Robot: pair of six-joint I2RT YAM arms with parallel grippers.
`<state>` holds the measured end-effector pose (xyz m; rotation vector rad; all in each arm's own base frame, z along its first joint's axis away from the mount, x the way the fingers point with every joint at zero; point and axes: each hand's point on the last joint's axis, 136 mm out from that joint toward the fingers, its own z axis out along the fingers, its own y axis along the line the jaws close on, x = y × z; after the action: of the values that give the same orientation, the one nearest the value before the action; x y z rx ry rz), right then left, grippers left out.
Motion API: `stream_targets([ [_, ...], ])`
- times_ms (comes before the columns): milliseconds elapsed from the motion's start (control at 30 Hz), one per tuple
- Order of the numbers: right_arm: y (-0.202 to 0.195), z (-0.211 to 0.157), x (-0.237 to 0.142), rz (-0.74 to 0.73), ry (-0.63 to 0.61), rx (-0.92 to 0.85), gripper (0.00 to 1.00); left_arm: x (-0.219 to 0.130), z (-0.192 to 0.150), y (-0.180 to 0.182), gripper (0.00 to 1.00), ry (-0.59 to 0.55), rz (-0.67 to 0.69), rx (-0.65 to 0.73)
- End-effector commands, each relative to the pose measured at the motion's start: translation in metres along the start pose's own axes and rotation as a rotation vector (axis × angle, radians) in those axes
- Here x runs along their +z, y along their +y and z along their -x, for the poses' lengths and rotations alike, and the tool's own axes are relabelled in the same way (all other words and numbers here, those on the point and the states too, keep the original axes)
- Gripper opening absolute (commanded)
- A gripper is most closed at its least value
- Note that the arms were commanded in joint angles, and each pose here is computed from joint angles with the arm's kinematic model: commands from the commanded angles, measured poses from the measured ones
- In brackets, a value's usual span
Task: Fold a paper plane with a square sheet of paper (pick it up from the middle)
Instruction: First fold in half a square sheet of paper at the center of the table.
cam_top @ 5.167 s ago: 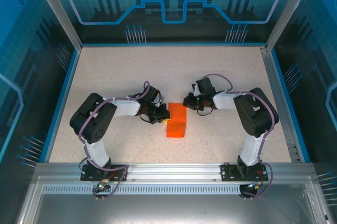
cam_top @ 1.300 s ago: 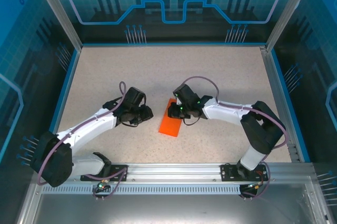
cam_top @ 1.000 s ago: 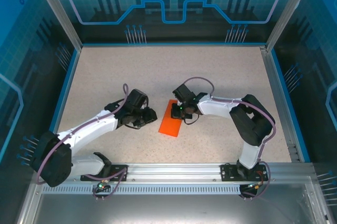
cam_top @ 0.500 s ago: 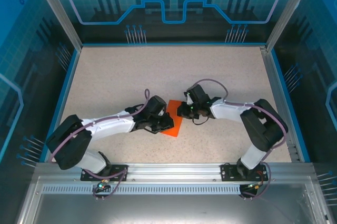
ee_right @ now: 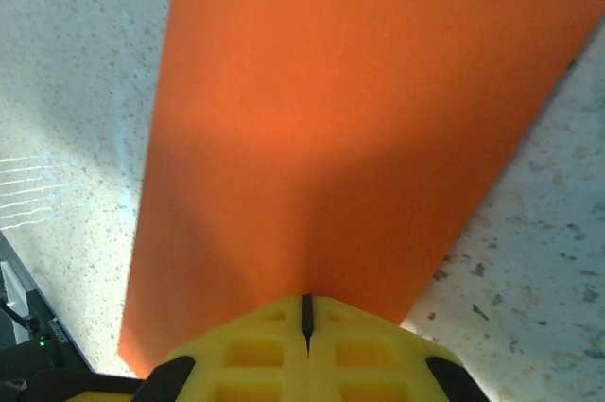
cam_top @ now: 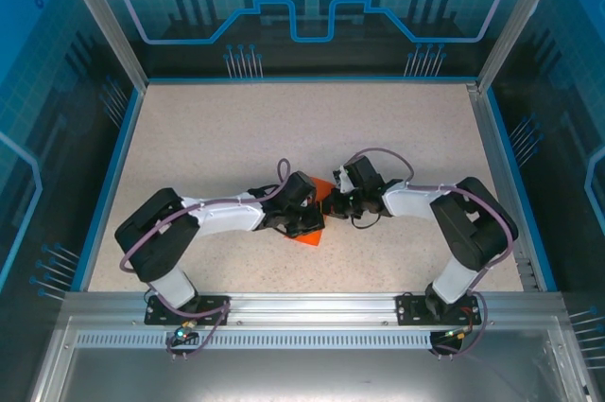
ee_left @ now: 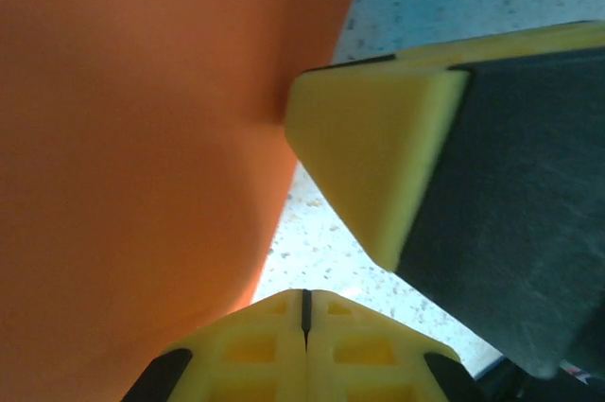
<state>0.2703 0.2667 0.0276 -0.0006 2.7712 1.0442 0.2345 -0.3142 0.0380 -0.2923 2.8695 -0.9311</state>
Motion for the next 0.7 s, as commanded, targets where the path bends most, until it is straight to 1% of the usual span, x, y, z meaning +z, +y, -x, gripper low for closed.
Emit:
stream_targets([
  [0, 0.000, 0.002, 0.002, 0.017, 0.020, -0.005, 0.00, 0.006, 0.003, -0.002, 0.00, -0.010, 0.005, -0.024],
  [367, -0.014, -0.001, 0.014, -0.024, 0.054, 0.018, 0.00, 0.010, 0.002, 0.011, 0.00, -0.012, 0.053, -0.029],
  [567, -0.016, -0.002, 0.016, -0.029, 0.063, 0.023, 0.00, 0.010, 0.004, -0.003, 0.00, -0.015, -0.006, -0.003],
  [667, -0.015, -0.002, 0.016, -0.029, 0.062, 0.022, 0.00, 0.011, 0.006, -0.002, 0.00, -0.022, -0.001, 0.002],
])
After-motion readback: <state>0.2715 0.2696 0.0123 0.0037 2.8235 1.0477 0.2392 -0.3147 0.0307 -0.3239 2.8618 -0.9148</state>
